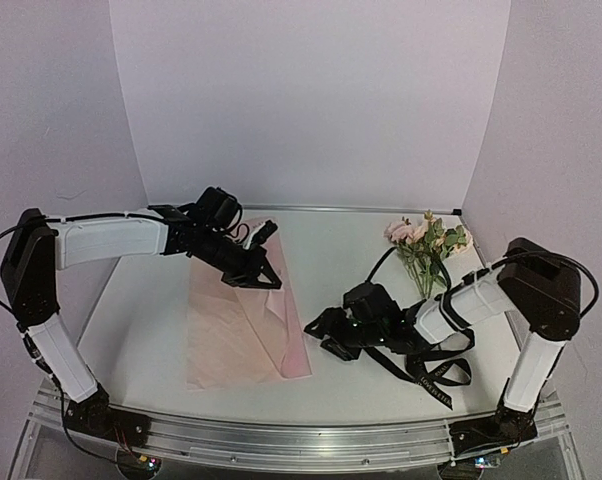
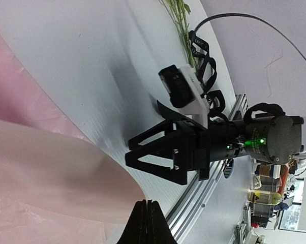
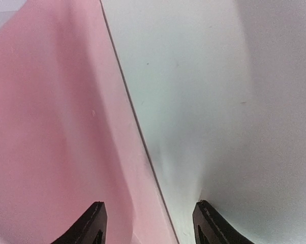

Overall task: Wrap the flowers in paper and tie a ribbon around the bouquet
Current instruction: Pass from the left arm to the right

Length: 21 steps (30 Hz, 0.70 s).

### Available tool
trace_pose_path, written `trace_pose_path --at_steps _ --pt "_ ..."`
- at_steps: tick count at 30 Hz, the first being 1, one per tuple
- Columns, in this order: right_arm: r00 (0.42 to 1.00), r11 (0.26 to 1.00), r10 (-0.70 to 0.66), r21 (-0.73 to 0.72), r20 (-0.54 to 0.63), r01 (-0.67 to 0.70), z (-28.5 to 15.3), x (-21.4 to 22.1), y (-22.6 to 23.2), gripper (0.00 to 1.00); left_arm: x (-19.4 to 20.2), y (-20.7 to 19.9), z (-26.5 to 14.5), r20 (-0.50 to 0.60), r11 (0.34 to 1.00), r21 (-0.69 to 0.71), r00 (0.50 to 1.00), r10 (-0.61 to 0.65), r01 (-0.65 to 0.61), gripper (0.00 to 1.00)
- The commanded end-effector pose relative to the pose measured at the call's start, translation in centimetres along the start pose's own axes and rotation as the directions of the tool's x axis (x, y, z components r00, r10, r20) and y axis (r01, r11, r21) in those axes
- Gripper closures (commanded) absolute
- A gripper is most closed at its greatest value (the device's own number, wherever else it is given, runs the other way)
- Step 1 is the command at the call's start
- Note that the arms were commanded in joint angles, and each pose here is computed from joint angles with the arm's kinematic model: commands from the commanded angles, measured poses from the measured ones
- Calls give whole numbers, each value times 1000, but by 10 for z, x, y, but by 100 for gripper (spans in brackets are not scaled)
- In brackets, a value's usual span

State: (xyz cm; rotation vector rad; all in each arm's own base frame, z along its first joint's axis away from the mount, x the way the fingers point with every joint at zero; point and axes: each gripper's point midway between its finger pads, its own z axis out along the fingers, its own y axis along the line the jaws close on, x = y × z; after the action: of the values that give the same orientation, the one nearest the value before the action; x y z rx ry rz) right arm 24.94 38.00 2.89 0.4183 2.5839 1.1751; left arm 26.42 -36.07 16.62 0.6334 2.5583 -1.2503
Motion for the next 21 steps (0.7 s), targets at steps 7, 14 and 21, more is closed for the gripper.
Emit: trace_pose_path --at_steps 7,14,21 --pt "903 927 -365 -3 227 375 -70 -30 54 25 -14 -7 17 -59 999 28 998 -26 28 100" --pt "684 695 -718 196 127 692 -76 -11 81 18 -23 -19 16 -76 994 62 994 -81 86 100" --pt "474 462 -879 315 43 829 -66 7 97 23 -27 -27 14 -84 991 83 992 -93 100 100"
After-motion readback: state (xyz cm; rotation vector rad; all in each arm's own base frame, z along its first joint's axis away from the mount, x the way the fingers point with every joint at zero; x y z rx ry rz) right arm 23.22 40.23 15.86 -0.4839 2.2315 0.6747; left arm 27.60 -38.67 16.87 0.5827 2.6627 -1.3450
